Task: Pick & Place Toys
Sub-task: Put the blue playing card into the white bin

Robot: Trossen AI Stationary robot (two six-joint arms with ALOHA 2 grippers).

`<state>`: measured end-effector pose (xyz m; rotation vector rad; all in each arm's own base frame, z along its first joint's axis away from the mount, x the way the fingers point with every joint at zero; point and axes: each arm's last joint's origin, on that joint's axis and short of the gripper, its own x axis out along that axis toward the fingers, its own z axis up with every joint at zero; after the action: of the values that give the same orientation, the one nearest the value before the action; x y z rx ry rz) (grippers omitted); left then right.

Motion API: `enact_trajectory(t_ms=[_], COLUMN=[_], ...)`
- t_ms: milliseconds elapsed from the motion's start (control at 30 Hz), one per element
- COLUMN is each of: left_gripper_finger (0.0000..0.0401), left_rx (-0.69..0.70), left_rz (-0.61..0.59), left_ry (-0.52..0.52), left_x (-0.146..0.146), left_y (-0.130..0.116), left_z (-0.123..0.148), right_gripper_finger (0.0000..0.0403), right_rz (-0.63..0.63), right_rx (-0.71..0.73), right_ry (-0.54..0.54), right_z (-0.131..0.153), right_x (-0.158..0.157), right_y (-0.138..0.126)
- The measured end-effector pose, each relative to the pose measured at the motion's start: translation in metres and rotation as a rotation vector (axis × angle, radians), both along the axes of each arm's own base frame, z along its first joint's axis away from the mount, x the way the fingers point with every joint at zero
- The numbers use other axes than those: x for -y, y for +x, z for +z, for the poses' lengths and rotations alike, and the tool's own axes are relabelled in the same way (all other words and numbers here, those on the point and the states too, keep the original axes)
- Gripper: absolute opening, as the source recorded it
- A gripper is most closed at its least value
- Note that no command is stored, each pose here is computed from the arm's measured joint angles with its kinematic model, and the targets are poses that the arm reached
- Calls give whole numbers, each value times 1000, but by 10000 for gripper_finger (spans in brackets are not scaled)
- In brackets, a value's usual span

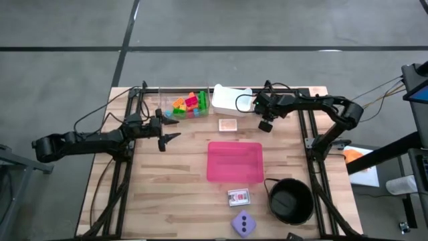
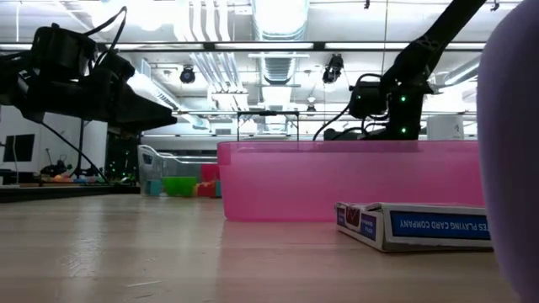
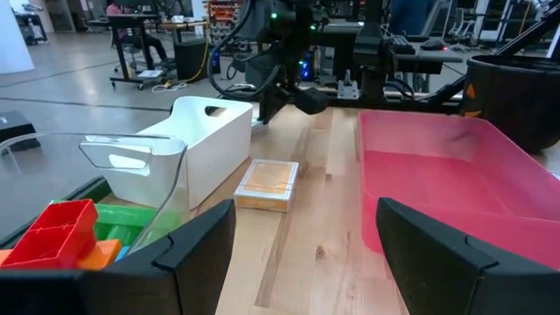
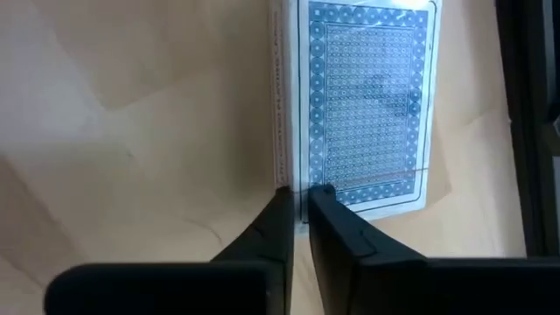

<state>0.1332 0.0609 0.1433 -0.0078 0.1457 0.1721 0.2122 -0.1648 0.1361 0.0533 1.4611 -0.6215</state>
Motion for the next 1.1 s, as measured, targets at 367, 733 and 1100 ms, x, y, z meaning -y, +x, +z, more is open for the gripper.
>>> enact_trajectory(t_ms=[367,733,1100], left_gripper_finger=[280,280,280], left_rx=[0,0,0], left_rz=[0,0,1], left_ry=[0,-1,-4], left_x=[0,0,0], left_y=[0,0,0], left_z=[0,0,0], right_gripper_finger=[16,17,17], right_rz=[3,13,-28], right_rx=[2,206,299], right_ry=[37,40,-15], right_z=[18,64,71], right_x=[-17,-38,-32], right_y=[-6,-16,-14])
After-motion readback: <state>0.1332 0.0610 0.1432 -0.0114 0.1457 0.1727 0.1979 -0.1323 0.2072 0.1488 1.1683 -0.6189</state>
